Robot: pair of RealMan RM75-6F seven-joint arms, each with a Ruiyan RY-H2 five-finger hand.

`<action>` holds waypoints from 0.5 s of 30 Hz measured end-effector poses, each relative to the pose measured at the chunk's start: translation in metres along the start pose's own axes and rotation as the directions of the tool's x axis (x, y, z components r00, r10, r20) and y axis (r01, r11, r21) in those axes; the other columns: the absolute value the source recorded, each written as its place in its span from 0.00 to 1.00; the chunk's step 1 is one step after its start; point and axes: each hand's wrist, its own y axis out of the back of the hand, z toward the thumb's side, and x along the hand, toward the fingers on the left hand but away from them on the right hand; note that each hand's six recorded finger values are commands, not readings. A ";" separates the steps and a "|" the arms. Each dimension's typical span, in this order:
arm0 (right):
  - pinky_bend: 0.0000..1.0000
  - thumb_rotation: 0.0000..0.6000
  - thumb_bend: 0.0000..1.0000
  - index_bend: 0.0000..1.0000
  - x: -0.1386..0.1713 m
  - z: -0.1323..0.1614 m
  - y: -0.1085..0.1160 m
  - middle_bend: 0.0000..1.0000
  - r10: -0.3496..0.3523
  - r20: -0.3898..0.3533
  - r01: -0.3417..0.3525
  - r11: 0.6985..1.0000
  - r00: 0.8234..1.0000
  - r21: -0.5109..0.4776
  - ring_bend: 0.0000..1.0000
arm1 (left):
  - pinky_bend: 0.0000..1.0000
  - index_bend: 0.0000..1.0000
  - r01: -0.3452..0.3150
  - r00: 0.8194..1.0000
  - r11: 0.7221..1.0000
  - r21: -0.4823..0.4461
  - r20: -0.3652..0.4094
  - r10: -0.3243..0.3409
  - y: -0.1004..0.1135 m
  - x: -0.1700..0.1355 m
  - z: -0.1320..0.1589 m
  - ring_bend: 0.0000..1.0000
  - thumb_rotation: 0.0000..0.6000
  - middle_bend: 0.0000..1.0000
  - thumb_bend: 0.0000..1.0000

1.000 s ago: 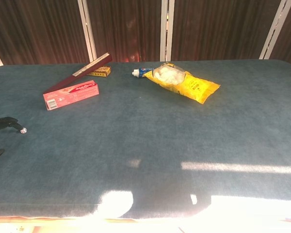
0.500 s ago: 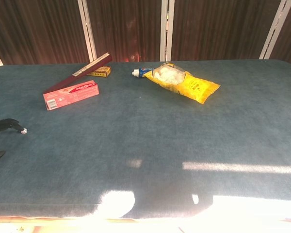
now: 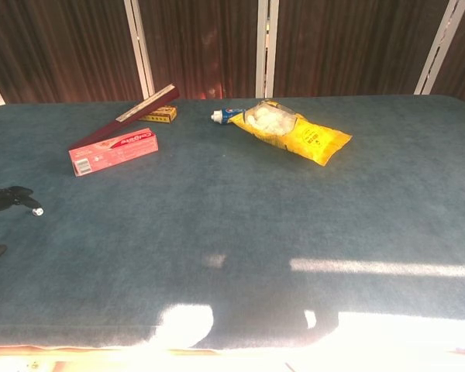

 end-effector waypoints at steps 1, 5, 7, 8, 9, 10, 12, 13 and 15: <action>0.00 1.00 0.29 0.00 0.000 0.000 0.000 0.00 0.001 0.000 -0.001 1.000 1.000 0.001 0.00 | 0.09 0.07 -0.023 1.000 1.000 0.004 0.009 0.023 0.004 -0.006 0.001 0.00 1.00 0.00 0.50; 0.00 1.00 0.29 0.00 -0.001 0.000 -0.002 0.00 0.007 0.003 -0.007 1.000 1.000 0.008 0.00 | 0.08 0.00 -0.135 0.991 0.991 0.014 0.027 0.134 0.025 -0.041 -0.003 0.00 1.00 0.00 0.45; 0.00 1.00 0.29 0.00 -0.002 0.001 -0.004 0.00 0.017 -0.002 -0.017 1.000 1.000 0.010 0.00 | 0.09 0.00 -0.195 0.981 0.981 0.010 0.024 0.195 0.035 -0.067 -0.009 0.00 1.00 0.00 0.32; 0.00 1.00 0.29 0.00 -0.003 0.003 -0.006 0.00 0.025 -0.007 -0.025 1.000 1.000 0.011 0.00 | 0.09 0.00 -0.218 0.976 0.976 0.007 0.019 0.218 0.039 -0.079 -0.013 0.00 1.00 0.00 0.28; 0.00 1.00 0.29 0.00 -0.003 0.005 -0.009 0.00 0.037 -0.016 -0.037 0.999 0.999 0.010 0.00 | 0.09 0.00 -0.246 0.969 0.969 0.002 0.017 0.246 0.044 -0.095 -0.016 0.00 1.00 0.00 0.24; 0.00 1.00 0.29 0.00 -0.004 0.008 -0.011 0.00 0.048 -0.024 -0.048 0.999 0.999 0.011 0.00 | 0.09 0.00 -0.266 0.964 0.964 -0.005 0.019 0.266 0.047 -0.107 -0.018 0.00 1.00 0.00 0.22; 0.00 1.00 0.29 0.00 -0.005 0.013 -0.017 0.00 0.074 -0.041 -0.073 0.997 0.996 0.017 0.00 | 0.08 0.00 -0.297 0.954 0.954 -0.031 0.033 0.298 0.054 -0.129 -0.019 0.00 1.00 0.00 0.21; 0.00 1.00 0.29 0.00 -0.006 0.015 -0.019 0.00 0.082 -0.047 -0.081 0.996 0.996 0.021 0.00 | 0.09 0.00 -0.300 0.953 0.953 -0.042 0.036 0.301 0.055 -0.137 -0.020 0.00 1.00 0.00 0.21; 0.00 1.00 0.29 0.00 -0.008 0.017 -0.022 0.00 0.090 -0.049 -0.089 0.996 0.995 0.025 0.00 | 0.08 0.00 -0.292 0.955 0.955 -0.058 0.034 0.294 0.054 -0.145 -0.022 0.00 1.00 0.00 0.21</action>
